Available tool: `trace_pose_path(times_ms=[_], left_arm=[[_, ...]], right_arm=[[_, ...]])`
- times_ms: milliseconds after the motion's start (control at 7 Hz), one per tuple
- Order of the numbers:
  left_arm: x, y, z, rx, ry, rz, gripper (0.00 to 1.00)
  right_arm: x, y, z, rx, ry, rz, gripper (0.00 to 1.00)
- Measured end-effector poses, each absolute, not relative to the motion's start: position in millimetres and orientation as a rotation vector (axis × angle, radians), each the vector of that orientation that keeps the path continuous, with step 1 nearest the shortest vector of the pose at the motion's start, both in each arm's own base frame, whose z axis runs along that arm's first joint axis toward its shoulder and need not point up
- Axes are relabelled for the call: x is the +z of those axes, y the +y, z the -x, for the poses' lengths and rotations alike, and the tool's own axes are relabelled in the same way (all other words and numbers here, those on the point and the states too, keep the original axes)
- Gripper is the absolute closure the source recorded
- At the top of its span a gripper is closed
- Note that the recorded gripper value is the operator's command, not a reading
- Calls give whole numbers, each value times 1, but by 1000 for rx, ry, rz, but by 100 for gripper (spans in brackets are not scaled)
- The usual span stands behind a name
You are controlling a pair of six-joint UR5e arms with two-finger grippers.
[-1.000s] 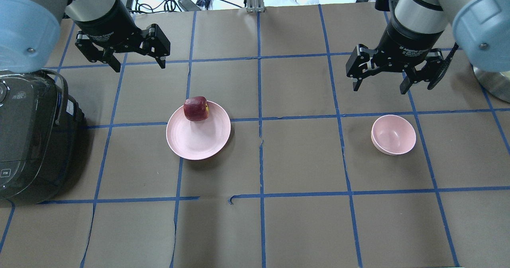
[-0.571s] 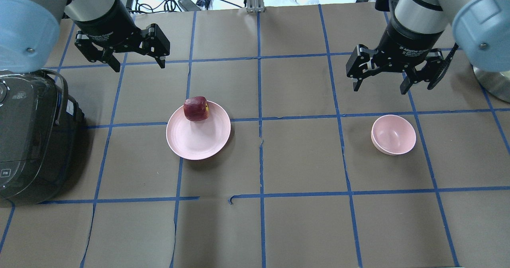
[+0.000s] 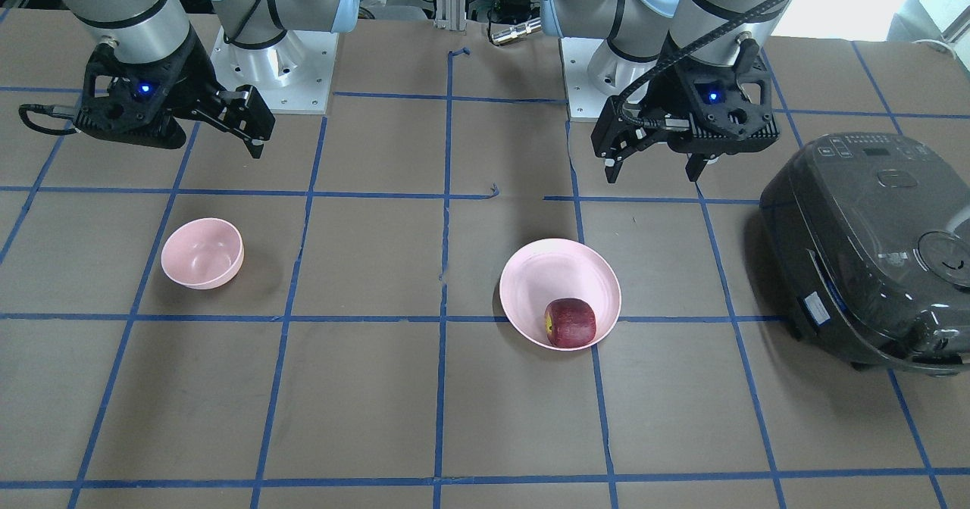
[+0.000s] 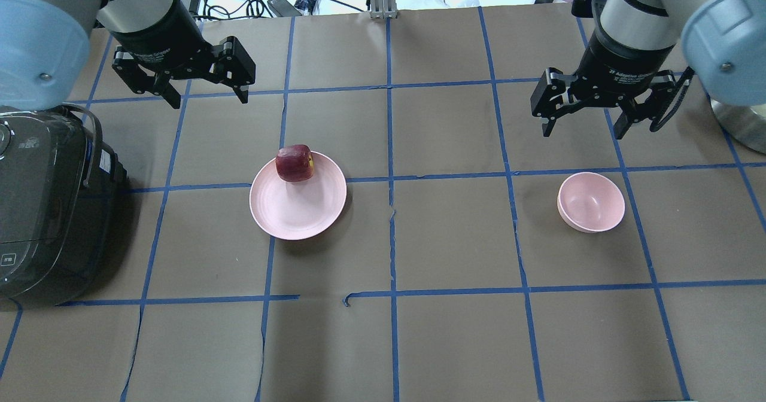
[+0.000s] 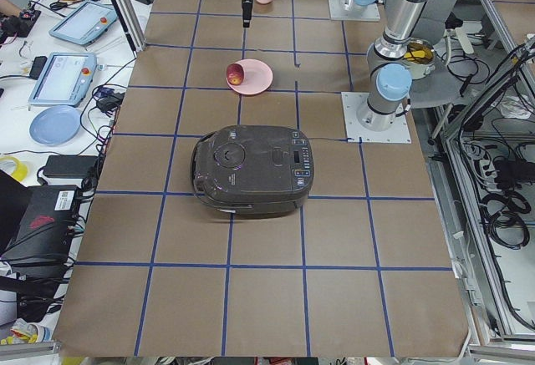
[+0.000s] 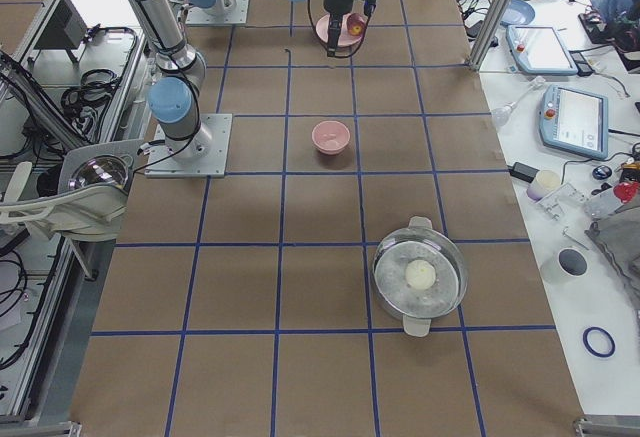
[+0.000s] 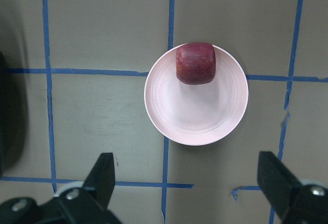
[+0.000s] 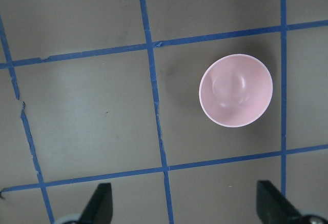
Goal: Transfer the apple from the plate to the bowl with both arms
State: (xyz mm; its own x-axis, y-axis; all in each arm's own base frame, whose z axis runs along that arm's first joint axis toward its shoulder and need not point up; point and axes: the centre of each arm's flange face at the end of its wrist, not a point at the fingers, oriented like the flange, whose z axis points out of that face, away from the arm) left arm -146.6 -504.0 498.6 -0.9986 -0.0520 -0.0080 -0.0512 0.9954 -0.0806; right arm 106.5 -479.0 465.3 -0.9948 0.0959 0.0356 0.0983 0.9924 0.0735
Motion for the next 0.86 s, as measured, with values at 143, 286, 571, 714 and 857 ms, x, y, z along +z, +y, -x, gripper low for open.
trace_pose_path(times_ms=[143,286,571,714,857], left_arm=[[498,-505,145,-125,3126,80,0],[497,-506,143,-121,3124,81,0],[496,-509,142,-120,3126,87,0],[499,-509,143,-135,3132,95,0],[495,-512,145,-138,3143,100,0]], right_arm=[[460,-486,-87,-126,-3114,90,0],[447,-496,-55,-158,-3130,58,0],[395,-504,8,-278,-3151,58,0],[362,-503,30,-327,-3158,86,0],[329,-500,49,-333,-3165,77,0]])
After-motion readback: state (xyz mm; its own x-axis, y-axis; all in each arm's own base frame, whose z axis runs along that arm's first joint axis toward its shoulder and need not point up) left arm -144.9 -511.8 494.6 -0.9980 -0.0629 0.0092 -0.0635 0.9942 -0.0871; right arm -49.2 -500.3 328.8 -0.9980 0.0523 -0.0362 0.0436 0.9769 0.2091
